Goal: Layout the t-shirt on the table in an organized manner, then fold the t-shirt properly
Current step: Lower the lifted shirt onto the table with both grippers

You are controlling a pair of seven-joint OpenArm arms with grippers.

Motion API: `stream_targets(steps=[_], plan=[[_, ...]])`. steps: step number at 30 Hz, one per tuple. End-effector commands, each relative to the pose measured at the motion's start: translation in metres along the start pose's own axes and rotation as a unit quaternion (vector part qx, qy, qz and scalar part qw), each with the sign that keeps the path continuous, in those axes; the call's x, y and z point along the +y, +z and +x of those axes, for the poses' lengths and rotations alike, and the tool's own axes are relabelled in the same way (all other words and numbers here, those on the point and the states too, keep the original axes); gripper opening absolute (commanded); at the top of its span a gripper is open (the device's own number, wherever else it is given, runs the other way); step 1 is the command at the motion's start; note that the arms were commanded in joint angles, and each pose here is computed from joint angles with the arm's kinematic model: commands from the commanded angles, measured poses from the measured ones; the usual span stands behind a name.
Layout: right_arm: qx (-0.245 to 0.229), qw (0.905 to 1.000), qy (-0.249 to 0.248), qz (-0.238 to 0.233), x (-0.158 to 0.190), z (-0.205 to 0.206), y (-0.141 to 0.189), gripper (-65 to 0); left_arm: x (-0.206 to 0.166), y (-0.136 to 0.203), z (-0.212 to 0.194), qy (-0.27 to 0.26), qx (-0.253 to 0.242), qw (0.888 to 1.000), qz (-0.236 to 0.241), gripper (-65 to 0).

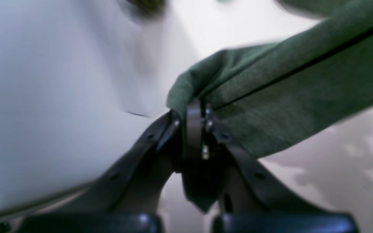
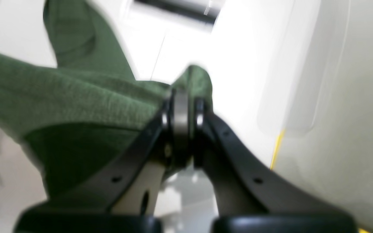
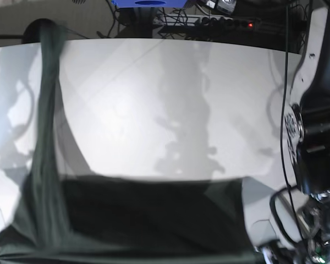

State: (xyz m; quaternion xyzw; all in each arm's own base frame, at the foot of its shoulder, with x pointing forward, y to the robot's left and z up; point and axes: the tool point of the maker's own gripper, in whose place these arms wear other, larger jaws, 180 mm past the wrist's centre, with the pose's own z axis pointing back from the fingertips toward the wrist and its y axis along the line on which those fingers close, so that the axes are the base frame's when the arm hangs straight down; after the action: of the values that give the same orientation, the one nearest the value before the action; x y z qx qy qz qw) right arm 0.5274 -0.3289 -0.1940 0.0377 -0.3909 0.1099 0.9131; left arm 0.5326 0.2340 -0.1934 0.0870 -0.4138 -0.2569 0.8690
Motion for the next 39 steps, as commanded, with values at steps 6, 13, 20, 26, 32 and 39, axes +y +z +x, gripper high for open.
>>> stream_targets(steps=[6, 13, 20, 26, 32, 39], plan=[[0.054, 0.9982, 0.007, -0.024, -0.016, -0.050, 0.000, -64.8, -0.004, 0.023, -0.023, -0.040, 0.019, 0.998, 0.046, -65.0], [0.127, 0.9905, 0.049, -0.016, 0.024, -0.155, -0.017, -64.8, -0.083, 0.014, -0.154, -0.058, 0.115, 0.992, -0.014, -65.0], [0.174, 0.9841, 0.020, 0.028, 0.074, -0.250, -0.031, -64.8, -0.130, 0.030, -0.252, -0.014, 0.154, 0.986, -0.055, -65.0], [0.180, 0.9823, 0.010, 0.052, 0.099, -0.274, -0.039, -64.8, -0.150, 0.046, -0.296, 0.004, 0.173, 0.982, -0.070, -65.0], [0.154, 0.9867, 0.036, 0.038, 0.095, -0.242, -0.034, -64.8, -0.153, 0.049, -0.295, 0.001, 0.169, 0.983, -0.070, -65.0], [0.084, 0.9947, 0.052, 0.025, 0.088, -0.168, -0.034, -64.8, -0.125, 0.047, -0.260, 0.022, 0.126, 0.991, -0.029, -65.0]])
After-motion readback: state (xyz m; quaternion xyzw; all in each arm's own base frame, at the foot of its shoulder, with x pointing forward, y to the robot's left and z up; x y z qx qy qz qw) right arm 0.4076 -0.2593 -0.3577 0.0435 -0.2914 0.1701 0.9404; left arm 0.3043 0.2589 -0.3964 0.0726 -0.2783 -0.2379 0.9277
